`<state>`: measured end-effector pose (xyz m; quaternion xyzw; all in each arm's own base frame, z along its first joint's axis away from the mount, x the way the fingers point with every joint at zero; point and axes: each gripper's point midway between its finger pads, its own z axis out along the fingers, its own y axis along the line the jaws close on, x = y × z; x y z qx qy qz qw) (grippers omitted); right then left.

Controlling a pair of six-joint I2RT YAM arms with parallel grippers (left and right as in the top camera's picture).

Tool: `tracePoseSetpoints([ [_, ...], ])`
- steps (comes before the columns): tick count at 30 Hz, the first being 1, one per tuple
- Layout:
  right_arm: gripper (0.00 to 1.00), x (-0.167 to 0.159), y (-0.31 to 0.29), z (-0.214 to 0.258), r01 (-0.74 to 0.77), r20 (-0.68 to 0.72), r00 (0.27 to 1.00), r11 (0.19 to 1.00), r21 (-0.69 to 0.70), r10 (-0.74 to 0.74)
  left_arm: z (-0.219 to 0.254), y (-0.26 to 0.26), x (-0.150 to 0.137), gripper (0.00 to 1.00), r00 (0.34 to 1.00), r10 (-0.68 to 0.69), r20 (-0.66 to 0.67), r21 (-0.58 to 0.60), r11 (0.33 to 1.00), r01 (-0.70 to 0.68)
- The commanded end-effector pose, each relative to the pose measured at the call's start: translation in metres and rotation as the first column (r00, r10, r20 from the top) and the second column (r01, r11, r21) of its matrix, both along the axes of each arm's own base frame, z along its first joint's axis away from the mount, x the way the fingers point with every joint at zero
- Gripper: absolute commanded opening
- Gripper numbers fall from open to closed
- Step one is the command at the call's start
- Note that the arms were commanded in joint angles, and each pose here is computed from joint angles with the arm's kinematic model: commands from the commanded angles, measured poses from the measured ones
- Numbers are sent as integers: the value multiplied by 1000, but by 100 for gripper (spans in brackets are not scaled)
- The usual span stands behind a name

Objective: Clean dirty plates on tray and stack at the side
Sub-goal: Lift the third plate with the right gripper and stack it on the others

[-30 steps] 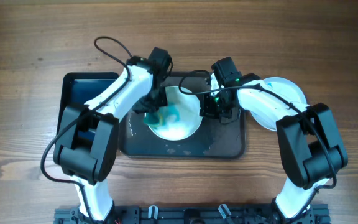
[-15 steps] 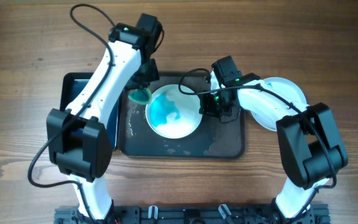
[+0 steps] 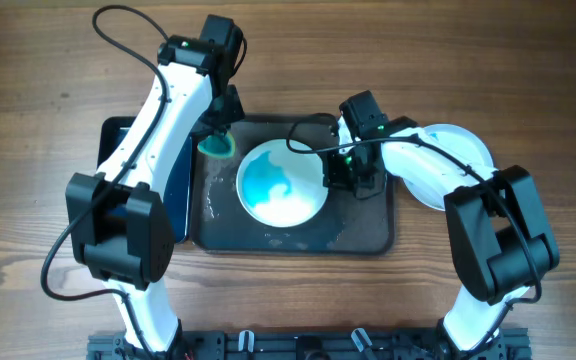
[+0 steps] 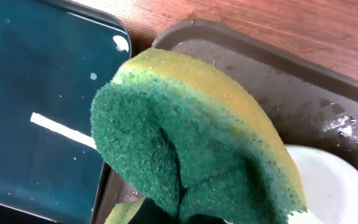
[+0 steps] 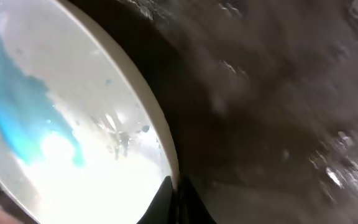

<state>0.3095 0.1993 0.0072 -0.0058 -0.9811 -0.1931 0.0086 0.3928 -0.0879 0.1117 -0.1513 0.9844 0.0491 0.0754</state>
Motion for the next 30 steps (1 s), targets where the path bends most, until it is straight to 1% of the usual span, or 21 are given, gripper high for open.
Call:
tracePoseSetpoints([
  [1, 4, 13, -29, 19, 23, 120, 993, 976, -219, 3, -11, 5, -3, 4, 1000, 17, -21, 22, 1000, -17],
  [3, 4, 17, -44, 43, 53, 212, 977, 949, -312, 15, -11, 4, -2, 4, 1000, 17, -19, 22, 1000, -17],
  [6, 4, 22, -62, 86, 125, 360, 933, 905, -406, 32, -11, 4, -1, 4, 1000, 18, -13, 20, 1000, -17],
  [9, 4, 22, -77, 134, 207, 506, 860, 859, -469, 69, -11, 3, 2, 4, 1000, 18, -2, 16, 1000, -18],
  [12, 4, 21, -90, 167, 286, 601, 792, 805, -520, 106, -11, 2, 4, 4, 1000, 20, 6, 10, 1000, -20],
  [16, 4, 13, -98, 186, 293, 617, 756, 730, -617, 218, -11, 2, 4, 4, 1000, 20, 8, 9, 1000, -20],
  [20, 4, 8, -105, 205, 356, 632, 707, 611, -707, 318, -11, 2, 4, 4, 1000, 20, 9, 10, 1000, -21],
  [24, 4, 3, -95, 233, 439, 668, 611, 520, -733, 425, -10, 0, 9, 4, 999, 21, 30, 2, 1000, -21],
  [25, 4, -1, -89, 242, 463, 676, 577, 499, -733, 459, -10, 0, 10, 4, 999, 21, 34, 1, 1000, -21],
  [26, 4, -6, -80, 255, 496, 684, 526, 471, -730, 506, -10, 0, 11, 4, 999, 21, 37, 0, 1000, -21],
  [30, 4, -20, -60, 285, 571, 672, 414, 400, -717, 614, -10, 0, 11, 4, 999, 21, 36, 0, 1000, -21],
])
